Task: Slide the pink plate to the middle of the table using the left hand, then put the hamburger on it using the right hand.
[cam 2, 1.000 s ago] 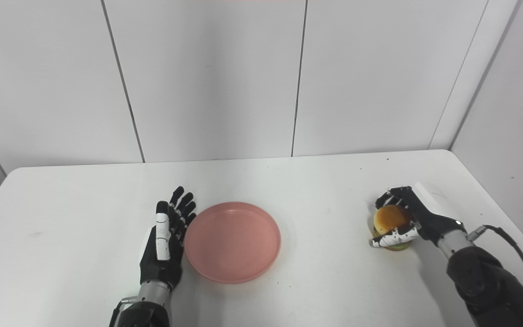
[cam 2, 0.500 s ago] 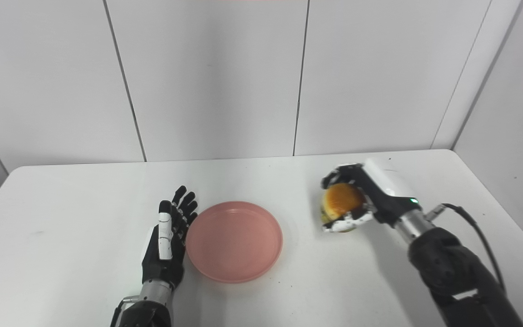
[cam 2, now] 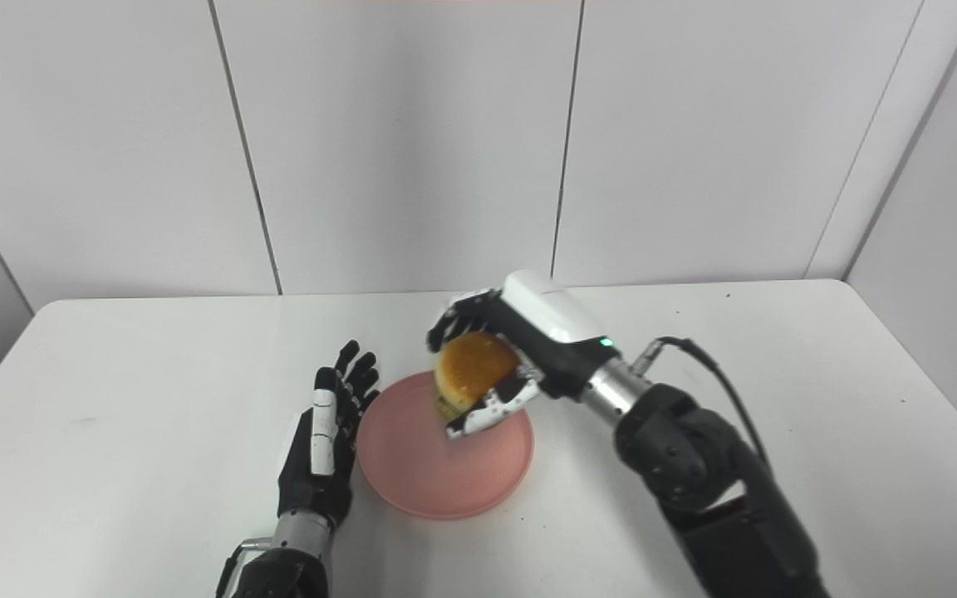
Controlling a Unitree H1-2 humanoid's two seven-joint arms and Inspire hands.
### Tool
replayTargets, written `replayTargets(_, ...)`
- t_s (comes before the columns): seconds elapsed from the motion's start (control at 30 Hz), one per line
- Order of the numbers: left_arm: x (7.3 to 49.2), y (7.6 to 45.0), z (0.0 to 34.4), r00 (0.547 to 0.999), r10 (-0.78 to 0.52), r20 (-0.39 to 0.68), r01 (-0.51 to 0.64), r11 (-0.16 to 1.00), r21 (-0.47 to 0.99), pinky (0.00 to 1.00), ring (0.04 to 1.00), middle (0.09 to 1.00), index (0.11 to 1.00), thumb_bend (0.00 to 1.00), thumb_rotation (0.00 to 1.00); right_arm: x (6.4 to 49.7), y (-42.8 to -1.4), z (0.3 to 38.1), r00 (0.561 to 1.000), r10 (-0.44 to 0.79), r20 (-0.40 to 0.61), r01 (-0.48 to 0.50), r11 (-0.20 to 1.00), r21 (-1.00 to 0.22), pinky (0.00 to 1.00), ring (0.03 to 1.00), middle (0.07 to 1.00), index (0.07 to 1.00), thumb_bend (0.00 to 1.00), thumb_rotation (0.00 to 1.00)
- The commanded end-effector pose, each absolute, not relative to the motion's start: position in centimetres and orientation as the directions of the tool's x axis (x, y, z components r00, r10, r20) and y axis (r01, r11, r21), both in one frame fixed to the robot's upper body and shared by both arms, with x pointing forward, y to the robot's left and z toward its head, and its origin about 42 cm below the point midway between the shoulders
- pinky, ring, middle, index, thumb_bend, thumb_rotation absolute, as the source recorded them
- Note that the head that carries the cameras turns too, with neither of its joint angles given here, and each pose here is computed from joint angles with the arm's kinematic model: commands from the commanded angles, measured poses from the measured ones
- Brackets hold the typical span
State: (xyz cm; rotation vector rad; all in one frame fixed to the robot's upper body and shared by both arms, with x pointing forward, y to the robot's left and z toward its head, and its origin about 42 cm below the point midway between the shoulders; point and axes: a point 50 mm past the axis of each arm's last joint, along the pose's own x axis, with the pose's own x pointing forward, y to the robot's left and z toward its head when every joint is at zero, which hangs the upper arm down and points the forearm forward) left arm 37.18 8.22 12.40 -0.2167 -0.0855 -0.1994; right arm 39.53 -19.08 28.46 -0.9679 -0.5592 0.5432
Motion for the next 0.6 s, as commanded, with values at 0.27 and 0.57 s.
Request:
replayTargets(0.27,35.8,7.0,10.1,0.986,-0.158,0.061,0.167,0.96,-0.223,0.97,0.969,0.953,0.944,0.81,1.0,42.0,-17.2,26.8,0.704,0.695,0.143,-0.227,0.411,-0.883,0.38,0.415,0.487,0.525,0.51,0.0)
replayTargets(0.57,35.7,6.6,9.9,0.986,-0.155,0.06,0.164,0.964,-0.209,1.0,0.971,0.961,0.949,0.82,1.0,43.1,-17.0,24.6,0.737,0.673,0.052,-0.273,0.368,-0.889,0.37,0.407,0.492,0.524,0.51,0.0)
